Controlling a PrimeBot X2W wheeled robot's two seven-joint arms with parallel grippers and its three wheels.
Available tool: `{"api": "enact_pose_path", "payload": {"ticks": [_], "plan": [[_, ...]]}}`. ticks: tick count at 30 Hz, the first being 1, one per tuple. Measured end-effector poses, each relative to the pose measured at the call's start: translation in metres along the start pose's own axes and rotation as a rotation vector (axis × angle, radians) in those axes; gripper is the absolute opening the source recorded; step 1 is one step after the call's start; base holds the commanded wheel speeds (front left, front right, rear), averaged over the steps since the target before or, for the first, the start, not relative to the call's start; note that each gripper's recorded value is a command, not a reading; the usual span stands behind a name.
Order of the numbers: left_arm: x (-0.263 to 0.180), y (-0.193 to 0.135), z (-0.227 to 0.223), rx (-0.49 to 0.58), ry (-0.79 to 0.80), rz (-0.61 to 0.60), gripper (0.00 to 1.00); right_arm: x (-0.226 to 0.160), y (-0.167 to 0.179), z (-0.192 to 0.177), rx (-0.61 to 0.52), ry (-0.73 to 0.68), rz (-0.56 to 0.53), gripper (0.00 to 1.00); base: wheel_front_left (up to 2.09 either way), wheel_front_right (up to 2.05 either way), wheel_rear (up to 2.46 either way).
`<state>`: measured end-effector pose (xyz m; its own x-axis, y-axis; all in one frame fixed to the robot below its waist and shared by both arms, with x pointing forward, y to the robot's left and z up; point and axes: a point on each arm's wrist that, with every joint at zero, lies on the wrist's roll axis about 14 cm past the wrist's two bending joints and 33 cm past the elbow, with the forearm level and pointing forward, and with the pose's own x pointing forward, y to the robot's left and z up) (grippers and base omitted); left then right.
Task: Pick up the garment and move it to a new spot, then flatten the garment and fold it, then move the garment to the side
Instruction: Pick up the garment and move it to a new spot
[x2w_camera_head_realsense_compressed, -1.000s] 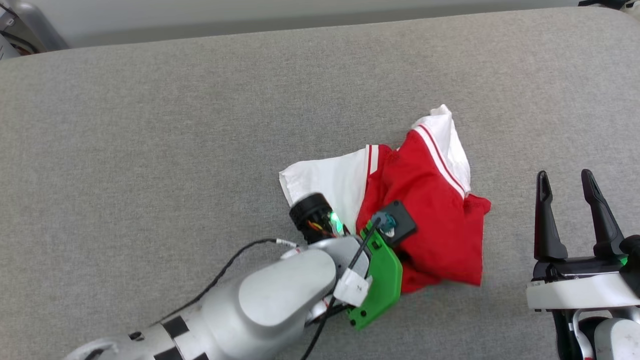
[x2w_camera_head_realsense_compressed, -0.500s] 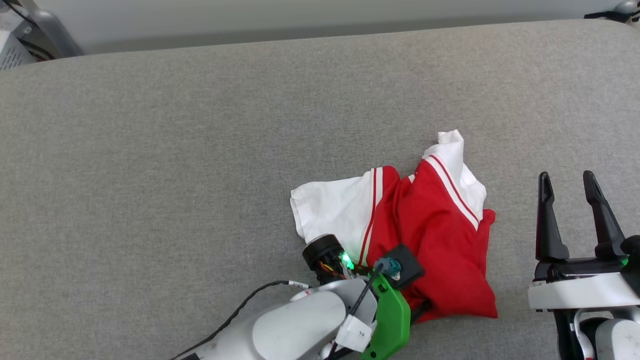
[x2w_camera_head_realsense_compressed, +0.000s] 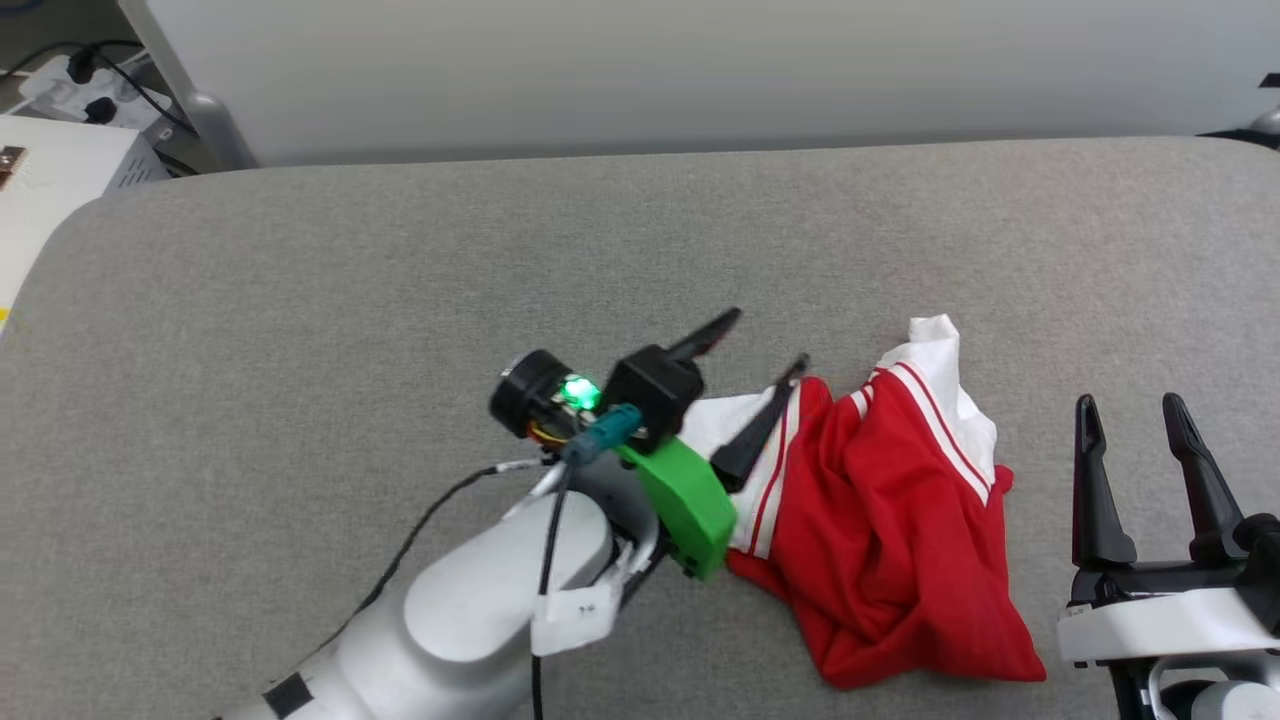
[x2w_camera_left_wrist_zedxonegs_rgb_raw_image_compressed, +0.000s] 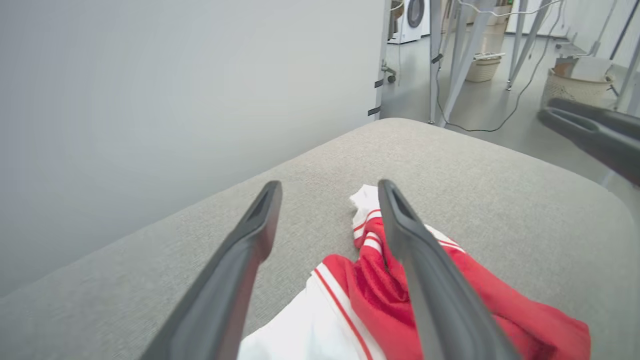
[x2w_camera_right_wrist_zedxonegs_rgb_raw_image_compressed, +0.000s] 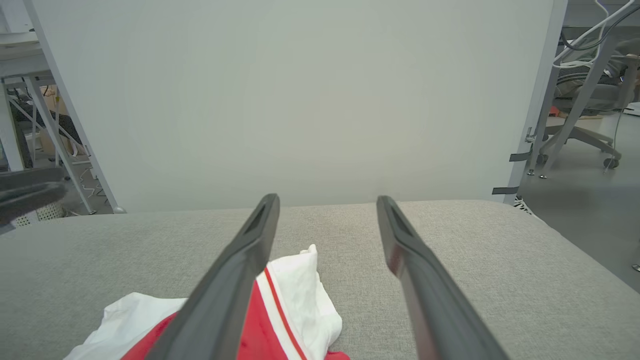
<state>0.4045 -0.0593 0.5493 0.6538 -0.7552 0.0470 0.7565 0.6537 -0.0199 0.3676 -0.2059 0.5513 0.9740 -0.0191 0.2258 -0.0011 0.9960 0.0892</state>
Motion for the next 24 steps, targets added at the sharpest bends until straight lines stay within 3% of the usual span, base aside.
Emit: {"api": "enact_pose_path", "payload": {"ticks": [6, 12, 18, 24], "plan": [[-0.042, 0.068, 0.017, 0.052, -0.074, 0.297, 1.00, 0.000, 0.012, 0.005, 0.007, -0.015, 0.038, 1.00, 0.00, 0.00, 0.00], [-0.095, 0.112, 0.032, 0.070, -0.140, 0.554, 1.00, 0.002, 0.023, 0.006, 0.025, -0.022, 0.067, 1.00, 0.00, 0.00, 0.00], [-0.148, 0.131, 0.023, 0.058, -0.148, 0.732, 1.00, 0.000, 0.030, 0.007, 0.031, -0.021, 0.089, 1.00, 0.00, 0.00, 0.00], [-0.177, 0.125, 0.013, 0.035, -0.157, 0.781, 1.00, -0.004, 0.038, 0.003, 0.040, -0.007, 0.111, 1.00, 0.00, 0.00, 0.00]]}}
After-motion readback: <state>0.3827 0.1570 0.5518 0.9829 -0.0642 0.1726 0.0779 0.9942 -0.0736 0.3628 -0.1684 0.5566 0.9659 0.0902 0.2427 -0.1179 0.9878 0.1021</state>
